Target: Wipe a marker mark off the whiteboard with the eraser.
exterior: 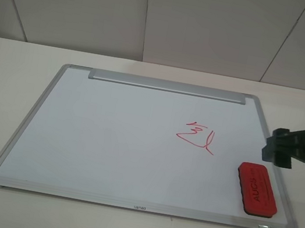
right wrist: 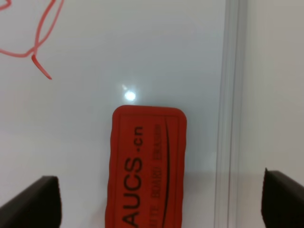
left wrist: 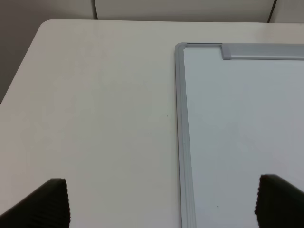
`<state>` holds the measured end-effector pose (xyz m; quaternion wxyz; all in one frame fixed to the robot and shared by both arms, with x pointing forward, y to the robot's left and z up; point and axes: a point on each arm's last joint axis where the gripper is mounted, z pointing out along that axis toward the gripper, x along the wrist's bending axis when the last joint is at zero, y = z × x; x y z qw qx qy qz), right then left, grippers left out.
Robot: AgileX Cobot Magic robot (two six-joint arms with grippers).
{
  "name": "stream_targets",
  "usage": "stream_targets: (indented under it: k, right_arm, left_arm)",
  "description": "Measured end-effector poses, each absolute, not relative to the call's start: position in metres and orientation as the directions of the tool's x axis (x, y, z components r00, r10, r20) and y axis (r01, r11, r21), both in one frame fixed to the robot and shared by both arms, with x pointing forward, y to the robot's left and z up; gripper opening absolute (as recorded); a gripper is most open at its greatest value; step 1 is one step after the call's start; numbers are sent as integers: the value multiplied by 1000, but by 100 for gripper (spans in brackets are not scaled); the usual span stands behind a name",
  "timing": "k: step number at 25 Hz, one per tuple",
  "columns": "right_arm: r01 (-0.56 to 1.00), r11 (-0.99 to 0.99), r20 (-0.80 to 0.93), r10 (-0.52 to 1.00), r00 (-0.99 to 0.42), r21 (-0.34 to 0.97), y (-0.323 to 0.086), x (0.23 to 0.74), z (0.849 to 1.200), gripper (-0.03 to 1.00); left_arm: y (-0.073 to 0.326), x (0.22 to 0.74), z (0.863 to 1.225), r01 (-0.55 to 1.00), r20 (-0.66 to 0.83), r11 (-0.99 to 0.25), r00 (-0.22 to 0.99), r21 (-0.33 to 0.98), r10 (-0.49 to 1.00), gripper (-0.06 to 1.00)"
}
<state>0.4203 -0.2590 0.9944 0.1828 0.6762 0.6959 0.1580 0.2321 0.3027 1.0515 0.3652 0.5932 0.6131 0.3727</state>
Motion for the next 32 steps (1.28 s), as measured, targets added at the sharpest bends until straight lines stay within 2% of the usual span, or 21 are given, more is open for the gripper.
stream_targets:
  k: [8,11,21,32]
  right_arm:
    - [792,6,-24,1000,11,611,-274,383,1062,75]
    - [767,-4,-18,1000,20,642,-281,363,1075,75]
    - [688,-75,53,997,53,721,-301,299,1092,75]
    - [600,-115,122,992,28,792,-306,271,1097,75]
  left_arm:
    - [303,232,1051,455,-6,19,-30,890,1000,78]
    - [303,232,1051,455,-6,19,-30,890,1000,78]
    - [303,232,1051,455,-6,19,-30,890,1000,78]
    - [303,232,1051,455,-6,19,-30,890,1000,78]
